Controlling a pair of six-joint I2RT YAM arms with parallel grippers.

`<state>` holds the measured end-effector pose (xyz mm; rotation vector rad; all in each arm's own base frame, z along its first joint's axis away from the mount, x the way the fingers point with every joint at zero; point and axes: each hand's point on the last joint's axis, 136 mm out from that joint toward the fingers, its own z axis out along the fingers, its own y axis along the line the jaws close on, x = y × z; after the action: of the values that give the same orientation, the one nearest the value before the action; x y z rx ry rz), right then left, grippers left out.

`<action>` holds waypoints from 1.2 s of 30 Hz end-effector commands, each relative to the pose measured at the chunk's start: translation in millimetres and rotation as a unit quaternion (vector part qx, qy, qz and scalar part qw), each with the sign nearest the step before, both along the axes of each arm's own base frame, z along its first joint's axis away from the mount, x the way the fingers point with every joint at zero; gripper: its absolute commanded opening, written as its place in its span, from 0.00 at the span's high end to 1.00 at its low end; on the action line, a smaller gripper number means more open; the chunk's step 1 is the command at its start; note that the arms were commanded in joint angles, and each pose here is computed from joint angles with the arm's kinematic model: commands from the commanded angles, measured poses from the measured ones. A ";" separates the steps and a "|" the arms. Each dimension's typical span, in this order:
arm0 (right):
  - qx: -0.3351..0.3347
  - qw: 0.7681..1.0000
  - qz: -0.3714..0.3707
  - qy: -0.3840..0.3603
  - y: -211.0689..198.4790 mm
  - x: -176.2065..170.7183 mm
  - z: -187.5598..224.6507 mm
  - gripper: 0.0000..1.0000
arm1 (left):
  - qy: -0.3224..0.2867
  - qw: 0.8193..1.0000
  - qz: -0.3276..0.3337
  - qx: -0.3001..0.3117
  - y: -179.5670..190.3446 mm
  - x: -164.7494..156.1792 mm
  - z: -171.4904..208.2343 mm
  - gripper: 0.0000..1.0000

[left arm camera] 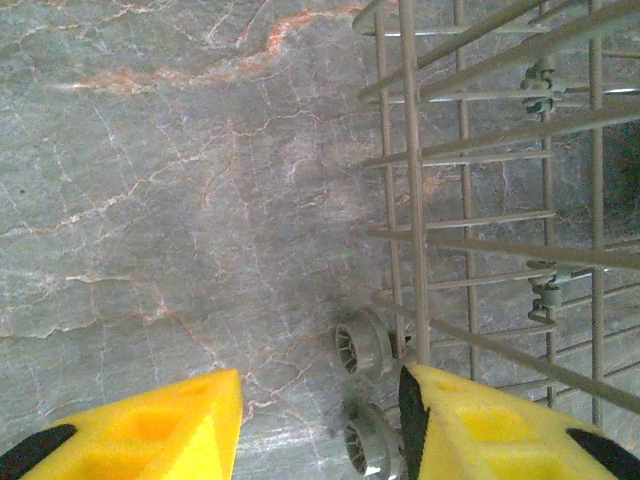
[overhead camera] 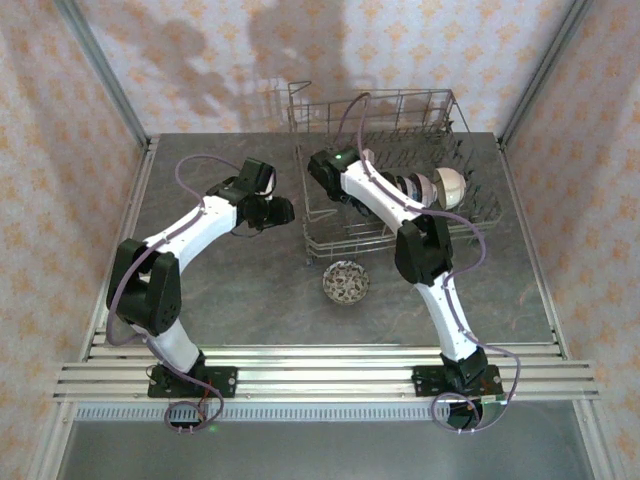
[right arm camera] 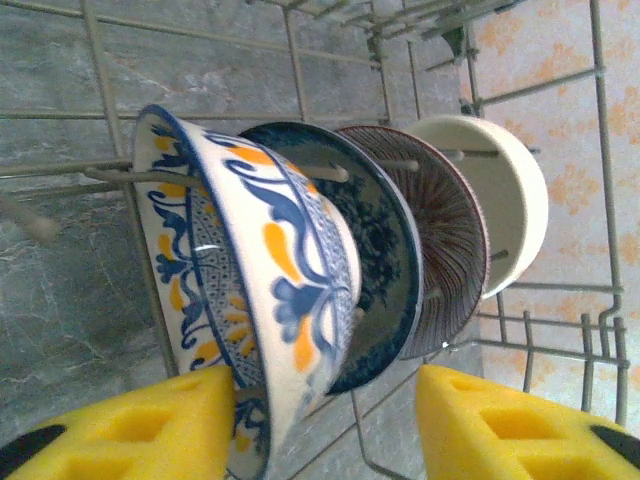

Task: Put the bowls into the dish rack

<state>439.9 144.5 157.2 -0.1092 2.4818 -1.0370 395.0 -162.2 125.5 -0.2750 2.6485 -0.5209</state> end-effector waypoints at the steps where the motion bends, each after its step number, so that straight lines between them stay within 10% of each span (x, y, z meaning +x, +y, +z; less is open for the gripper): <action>1: 0.031 0.999 -0.012 -0.029 -10.8 -0.4 24.8 0.40 | -0.015 1.000 0.011 0.001 7.5 -4.8 13.9 0.52; 12: 0.095 0.994 0.024 -0.054 -9.9 -16.1 68.4 0.13 | -0.005 0.998 0.030 0.047 18.4 -29.5 13.1 0.44; 36: 0.229 0.969 0.057 -0.080 -45.0 -102.1 96.1 0.10 | 0.022 0.999 0.014 0.021 -76.9 -141.2 -17.0 0.42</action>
<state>343.5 105.1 242.6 -0.0337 2.4990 -0.4260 251.5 -228.2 117.9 -0.2709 2.7030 -0.4405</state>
